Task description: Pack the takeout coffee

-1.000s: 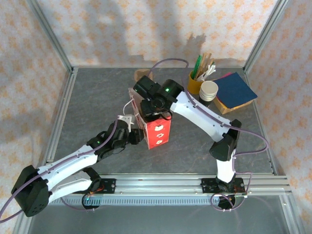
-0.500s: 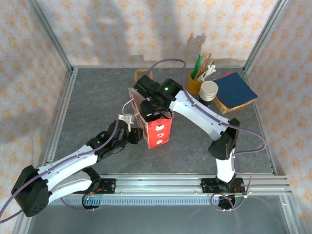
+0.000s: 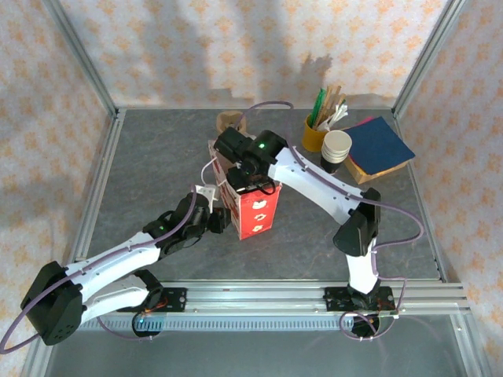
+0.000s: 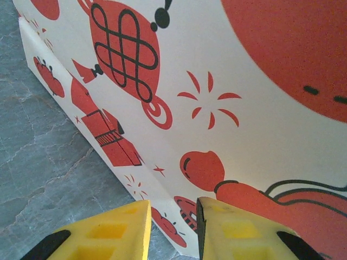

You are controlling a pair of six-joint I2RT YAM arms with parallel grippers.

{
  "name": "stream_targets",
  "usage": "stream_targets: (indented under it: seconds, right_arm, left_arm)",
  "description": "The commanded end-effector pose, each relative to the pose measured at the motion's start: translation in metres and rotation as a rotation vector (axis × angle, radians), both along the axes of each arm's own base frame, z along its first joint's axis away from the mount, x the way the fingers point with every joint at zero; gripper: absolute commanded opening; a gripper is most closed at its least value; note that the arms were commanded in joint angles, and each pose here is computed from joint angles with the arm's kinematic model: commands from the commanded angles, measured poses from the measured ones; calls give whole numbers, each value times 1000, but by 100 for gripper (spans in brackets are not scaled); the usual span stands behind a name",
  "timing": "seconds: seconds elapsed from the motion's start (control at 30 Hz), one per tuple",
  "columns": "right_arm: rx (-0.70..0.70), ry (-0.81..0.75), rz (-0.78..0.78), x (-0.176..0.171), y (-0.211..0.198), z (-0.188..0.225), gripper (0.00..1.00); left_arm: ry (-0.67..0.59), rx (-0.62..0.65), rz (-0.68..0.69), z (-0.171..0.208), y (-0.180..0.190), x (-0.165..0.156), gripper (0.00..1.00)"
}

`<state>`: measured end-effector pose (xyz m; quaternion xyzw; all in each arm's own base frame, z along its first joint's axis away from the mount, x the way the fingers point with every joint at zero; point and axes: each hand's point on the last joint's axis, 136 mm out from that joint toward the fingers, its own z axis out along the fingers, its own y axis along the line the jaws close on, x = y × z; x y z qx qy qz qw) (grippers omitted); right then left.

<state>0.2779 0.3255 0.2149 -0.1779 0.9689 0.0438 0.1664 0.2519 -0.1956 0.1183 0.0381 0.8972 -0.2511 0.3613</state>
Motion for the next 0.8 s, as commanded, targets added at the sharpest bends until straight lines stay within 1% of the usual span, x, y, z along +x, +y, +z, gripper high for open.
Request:
stream_targets:
  seconds: [0.0, 0.47, 0.77]
  right_arm:
    - [-32, 24, -2, -2, -3, -10, 57]
    - [-32, 44, 16, -7, -4, -13, 56]
    - [-48, 52, 9, -12, -11, -16, 55]
  left_arm:
    - [-32, 34, -13, -2, 0, 3, 30]
    - [-37, 101, -1, -17, 10, 3, 31]
    - [-60, 118, -16, -22, 11, 3, 31]
